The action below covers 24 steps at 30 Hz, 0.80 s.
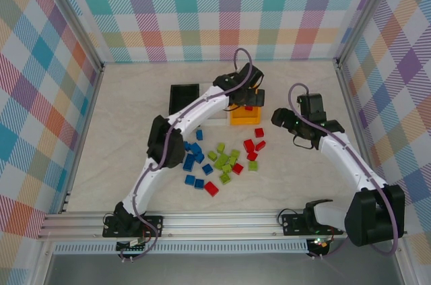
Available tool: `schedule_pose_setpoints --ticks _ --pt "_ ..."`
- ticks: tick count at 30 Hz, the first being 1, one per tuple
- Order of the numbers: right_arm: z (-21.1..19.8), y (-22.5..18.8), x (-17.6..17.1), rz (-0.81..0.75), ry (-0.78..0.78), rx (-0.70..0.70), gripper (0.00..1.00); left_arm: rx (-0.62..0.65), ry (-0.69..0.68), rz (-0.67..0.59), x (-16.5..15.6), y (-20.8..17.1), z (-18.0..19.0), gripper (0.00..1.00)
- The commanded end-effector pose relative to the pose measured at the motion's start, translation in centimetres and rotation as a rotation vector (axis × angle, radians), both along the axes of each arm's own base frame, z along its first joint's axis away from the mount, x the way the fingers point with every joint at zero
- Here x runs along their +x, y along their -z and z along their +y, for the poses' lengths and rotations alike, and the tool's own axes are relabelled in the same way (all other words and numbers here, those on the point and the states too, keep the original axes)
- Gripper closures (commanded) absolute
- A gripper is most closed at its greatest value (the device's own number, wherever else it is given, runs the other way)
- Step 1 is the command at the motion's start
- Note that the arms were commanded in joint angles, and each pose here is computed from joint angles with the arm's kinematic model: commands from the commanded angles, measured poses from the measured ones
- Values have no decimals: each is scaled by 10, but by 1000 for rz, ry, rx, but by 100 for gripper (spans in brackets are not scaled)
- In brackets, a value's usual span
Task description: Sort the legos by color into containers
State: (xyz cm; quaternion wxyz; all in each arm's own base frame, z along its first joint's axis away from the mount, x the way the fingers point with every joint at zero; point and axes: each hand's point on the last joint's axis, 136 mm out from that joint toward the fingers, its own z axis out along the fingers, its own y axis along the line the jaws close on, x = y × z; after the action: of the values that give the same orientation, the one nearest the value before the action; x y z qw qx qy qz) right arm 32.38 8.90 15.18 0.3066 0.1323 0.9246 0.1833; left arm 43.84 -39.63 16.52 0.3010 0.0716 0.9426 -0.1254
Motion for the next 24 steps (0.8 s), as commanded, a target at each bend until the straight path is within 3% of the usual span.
schedule_pose_setpoints --ticks 1,6,14,19,24 --pt "37 1 -23 7 -181 26 19 -163 29 -181 -32 -106 3 0" --pt "97 23 -73 83 -448 -27 20 -220 -35 -195 -84 -108 58 0" --pt "158 70 -156 215 -717 -154 29 -132 -203 -189 -164 -59 184 0" --pt "180 93 -171 249 -774 -259 34 -105 -293 -189 -195 -35 237 0" --pt "195 113 -165 268 -756 -314 36 -135 -332 -188 -212 -22 258 0"
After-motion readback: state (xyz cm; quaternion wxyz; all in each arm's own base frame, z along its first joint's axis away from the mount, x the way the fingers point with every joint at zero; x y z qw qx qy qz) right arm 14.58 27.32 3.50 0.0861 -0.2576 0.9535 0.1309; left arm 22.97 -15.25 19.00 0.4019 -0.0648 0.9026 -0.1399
